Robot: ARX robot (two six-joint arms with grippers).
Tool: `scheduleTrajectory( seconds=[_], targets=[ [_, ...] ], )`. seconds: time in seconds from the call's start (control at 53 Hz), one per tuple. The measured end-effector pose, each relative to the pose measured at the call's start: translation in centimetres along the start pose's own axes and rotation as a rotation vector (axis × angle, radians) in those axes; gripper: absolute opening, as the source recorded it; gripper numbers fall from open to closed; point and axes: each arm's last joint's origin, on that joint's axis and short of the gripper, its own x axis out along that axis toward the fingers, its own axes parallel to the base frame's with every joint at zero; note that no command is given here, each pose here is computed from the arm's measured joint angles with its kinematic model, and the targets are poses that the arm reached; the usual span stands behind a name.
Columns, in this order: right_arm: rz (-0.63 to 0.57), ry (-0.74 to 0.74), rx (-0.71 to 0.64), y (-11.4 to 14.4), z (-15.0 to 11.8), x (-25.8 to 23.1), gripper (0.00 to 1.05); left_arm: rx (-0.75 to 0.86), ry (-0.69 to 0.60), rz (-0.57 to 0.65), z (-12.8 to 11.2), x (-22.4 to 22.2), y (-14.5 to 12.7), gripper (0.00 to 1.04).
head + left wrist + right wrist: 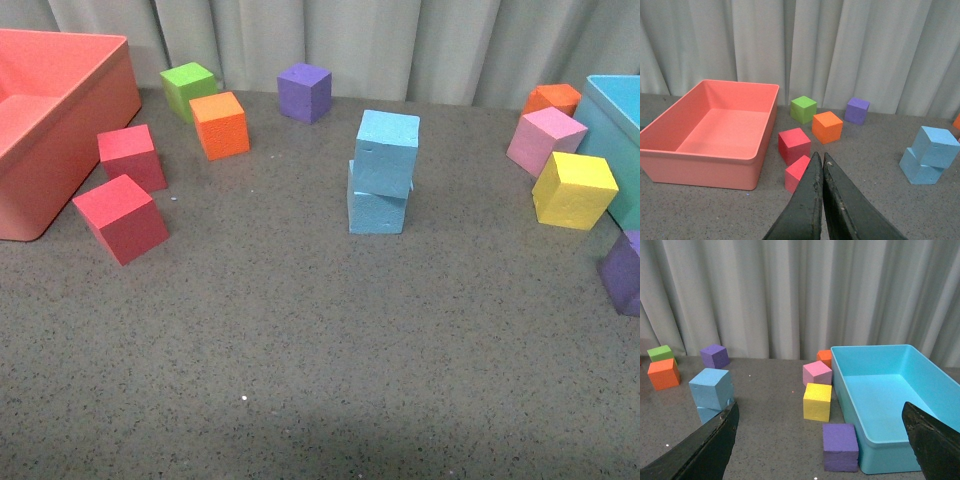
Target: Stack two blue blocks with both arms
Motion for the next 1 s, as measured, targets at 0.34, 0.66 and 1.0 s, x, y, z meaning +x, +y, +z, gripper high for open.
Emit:
scheduleTrajectory(
  seconds=[0.34,0.66,1.0],
  targets=[
    [0.000,0.000,0.000,0.0,0.0,0.0,0.95,0.000,0.007,-0.001,-0.3,-1.2,0.0,0.20],
    [0.000,0.000,0.000,0.0,0.0,0.0,0.95,0.000,0.006,-0.001,-0.3,-1.2,0.0,0.87],
    [0.000,0.000,0.000,0.0,0.0,0.0,0.95,0.002,0.006,-0.001,-0.3,-1.2,0.0,0.98]
  ],
)
